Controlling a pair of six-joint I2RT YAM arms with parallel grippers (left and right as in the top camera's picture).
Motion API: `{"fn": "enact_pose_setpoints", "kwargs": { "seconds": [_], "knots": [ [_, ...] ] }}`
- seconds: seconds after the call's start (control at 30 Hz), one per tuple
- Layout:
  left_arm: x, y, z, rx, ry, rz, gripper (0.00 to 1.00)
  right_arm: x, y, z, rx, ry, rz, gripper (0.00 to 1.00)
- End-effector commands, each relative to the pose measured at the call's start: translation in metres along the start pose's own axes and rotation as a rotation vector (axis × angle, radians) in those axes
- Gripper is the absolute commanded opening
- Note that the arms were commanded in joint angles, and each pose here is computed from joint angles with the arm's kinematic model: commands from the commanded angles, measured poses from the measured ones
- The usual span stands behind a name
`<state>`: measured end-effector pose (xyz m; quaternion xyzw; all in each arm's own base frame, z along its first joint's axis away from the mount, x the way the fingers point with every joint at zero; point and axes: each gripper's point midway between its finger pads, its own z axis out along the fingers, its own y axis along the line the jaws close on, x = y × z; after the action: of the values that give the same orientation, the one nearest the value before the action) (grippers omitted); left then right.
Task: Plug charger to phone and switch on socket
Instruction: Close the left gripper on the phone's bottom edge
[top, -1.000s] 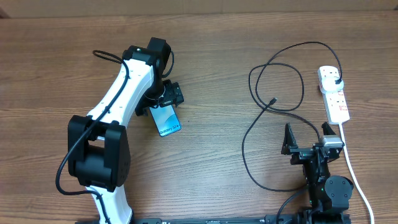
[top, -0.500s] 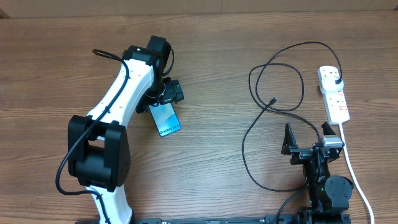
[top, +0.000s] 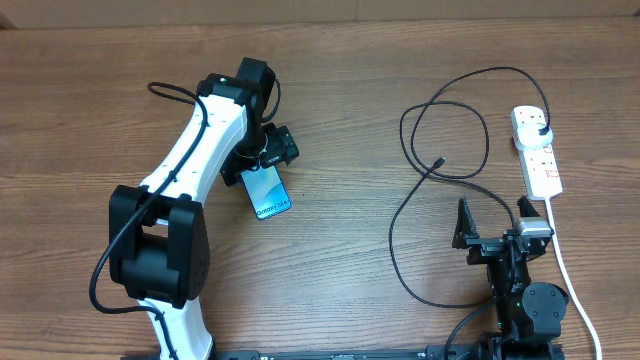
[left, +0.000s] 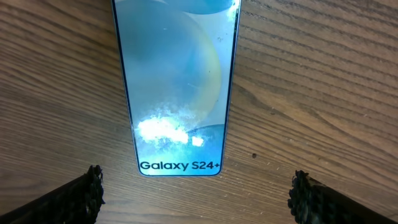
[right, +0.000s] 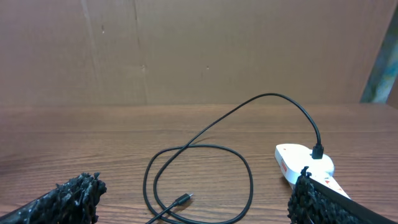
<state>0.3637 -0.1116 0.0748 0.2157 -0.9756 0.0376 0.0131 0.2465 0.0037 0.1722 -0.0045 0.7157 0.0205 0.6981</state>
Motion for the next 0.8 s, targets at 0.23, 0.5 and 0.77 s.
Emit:
{"fn": "enact_pose_setpoints", "kwargs": {
  "seconds": [0.23, 0.5, 0.77],
  "knots": [
    [-0.011, 0.002, 0.019, -0.06, -0.015, -0.032, 1.0, 0.003, 0.002, 0.0, -0.008, -0.001, -0.002, 1.0],
    [-0.019, 0.008, 0.043, -0.097, 0.001, -0.044, 1.0, 0.003, 0.002, 0.0, -0.008, -0.001, -0.002, 1.0],
    [-0.028, 0.016, 0.054, -0.139, -0.022, -0.05, 1.0, 0.003, 0.002, 0.0, -0.008, -0.001, -0.002, 1.0]
  ]
}}
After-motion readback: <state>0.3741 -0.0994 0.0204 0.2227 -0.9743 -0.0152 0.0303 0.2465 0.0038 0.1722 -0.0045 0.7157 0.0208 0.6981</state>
